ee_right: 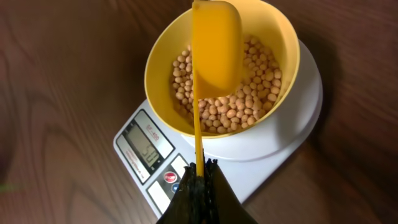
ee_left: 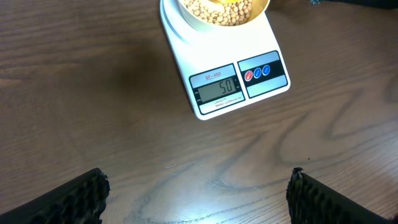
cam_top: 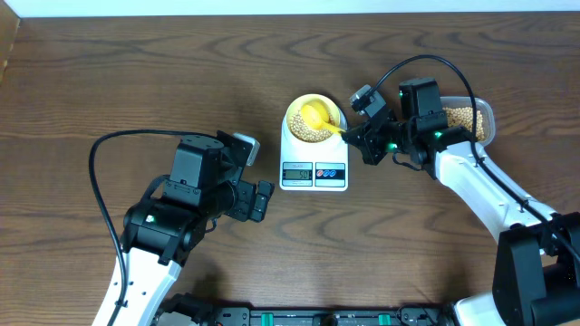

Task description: Scoop item into bowl and weigh 50g on scale

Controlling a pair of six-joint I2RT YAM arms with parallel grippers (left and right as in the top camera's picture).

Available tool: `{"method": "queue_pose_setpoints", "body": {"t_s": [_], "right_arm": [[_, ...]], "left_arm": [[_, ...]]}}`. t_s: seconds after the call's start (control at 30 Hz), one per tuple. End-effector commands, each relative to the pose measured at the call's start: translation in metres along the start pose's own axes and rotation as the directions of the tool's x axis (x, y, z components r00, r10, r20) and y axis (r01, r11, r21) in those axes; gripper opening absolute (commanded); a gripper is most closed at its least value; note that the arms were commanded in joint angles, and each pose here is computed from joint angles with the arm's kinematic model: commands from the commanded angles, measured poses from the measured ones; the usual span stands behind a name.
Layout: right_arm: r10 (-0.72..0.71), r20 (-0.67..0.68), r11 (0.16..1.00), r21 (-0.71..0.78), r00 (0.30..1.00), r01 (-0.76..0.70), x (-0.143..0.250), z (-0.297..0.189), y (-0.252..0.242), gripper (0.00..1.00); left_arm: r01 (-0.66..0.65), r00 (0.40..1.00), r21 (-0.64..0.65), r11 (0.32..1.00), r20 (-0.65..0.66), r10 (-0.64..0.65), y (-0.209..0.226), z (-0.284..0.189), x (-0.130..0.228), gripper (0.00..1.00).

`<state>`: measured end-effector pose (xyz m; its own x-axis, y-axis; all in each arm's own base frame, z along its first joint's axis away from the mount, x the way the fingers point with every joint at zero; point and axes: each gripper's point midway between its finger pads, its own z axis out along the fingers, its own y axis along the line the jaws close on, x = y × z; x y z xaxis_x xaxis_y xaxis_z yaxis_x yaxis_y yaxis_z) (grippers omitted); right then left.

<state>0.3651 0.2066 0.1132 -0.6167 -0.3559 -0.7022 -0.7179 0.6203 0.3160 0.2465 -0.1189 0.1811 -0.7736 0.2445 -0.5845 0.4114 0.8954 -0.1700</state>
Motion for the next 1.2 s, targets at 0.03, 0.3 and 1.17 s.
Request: {"method": "queue_pose_setpoints", "body": {"t_s": [0.03, 0.3, 1.17], "right_arm": [[-0.001, 0.040, 1.000, -0.020, 0.999, 0.002, -0.014, -0.008, 0.005, 0.01], [-0.026, 0.073, 1.000, -0.011, 0.997, 0.027, -0.025, -0.017, 0.009, 0.01], [0.493, 0.352, 0.766, 0.256, 0.795, -0.589, -0.004, -0.186, -0.077, 0.01]], "left_arm": [[-0.004, 1.000, -0.009, 1.000, 0.003, 0.004, 0.001, 0.000, -0.001, 0.94], [-0.004, 1.000, -0.009, 1.000, 0.003, 0.004, 0.001, 0.000, -0.001, 0.94], [-0.004, 1.000, -0.009, 1.000, 0.003, 0.004, 0.001, 0.000, -0.001, 0.94]]}}
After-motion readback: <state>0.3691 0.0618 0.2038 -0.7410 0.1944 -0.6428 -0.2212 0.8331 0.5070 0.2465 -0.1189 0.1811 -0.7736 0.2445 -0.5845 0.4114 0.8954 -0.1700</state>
